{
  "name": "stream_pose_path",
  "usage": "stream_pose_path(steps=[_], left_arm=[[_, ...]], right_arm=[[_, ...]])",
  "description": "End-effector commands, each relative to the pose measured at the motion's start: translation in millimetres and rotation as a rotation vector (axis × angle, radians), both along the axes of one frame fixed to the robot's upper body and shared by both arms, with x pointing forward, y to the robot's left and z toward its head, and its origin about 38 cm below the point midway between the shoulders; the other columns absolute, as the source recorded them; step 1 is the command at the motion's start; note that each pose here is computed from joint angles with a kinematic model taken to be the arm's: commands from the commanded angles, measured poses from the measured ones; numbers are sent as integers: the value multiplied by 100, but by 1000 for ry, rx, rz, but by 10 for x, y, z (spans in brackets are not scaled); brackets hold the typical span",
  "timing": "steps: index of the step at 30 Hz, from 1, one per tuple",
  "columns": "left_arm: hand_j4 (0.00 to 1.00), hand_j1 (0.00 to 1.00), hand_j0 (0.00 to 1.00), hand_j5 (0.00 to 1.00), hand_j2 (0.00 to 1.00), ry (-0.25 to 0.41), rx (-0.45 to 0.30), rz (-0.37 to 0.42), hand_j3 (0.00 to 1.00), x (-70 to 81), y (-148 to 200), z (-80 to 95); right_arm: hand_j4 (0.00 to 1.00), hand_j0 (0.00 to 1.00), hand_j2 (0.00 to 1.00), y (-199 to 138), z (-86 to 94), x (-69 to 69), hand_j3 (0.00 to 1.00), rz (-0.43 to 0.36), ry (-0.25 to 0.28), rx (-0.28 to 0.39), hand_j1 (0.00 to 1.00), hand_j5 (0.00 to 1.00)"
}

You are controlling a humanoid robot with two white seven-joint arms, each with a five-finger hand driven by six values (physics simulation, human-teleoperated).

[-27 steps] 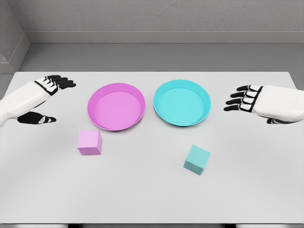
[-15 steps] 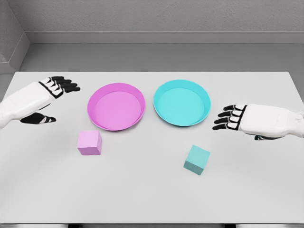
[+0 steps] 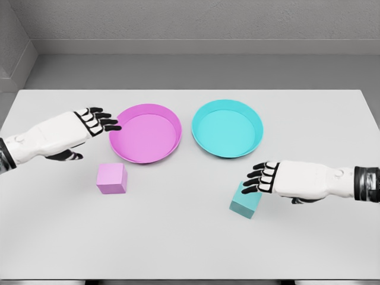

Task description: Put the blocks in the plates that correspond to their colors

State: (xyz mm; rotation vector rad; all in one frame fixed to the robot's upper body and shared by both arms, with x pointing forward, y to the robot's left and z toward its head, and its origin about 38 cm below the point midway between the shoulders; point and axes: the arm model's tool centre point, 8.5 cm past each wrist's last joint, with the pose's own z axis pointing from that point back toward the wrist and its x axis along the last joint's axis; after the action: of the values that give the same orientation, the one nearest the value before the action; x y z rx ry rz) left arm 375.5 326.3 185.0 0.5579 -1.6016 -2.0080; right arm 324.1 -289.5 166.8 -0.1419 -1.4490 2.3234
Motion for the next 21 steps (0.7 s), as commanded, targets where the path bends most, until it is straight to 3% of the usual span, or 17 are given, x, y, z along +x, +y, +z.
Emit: stream_pose_path(steps=[1,6,14,21], left_arm=[[100,100,100,100,100,50,8,-22,100,-61,-51,-147],[100,100,100,100,100,91,-4,-33,100,-95,-93,-251],[100,100,100,100,100,136,21,-81,100,-141,-228,-396],[100,100,100,100,100,147,45,-108,100,-106,-292,-423]], right_arm=[[100,100,100,93,-4,17,100,11,0,25,100,100],[100,100,100,105,62,53,100,8,-16,43,100,100],[100,100,100,344,-46,54,100,45,1,83,100,100],[100,100,100,309,-370,223,100,-22,49,69,100,100]])
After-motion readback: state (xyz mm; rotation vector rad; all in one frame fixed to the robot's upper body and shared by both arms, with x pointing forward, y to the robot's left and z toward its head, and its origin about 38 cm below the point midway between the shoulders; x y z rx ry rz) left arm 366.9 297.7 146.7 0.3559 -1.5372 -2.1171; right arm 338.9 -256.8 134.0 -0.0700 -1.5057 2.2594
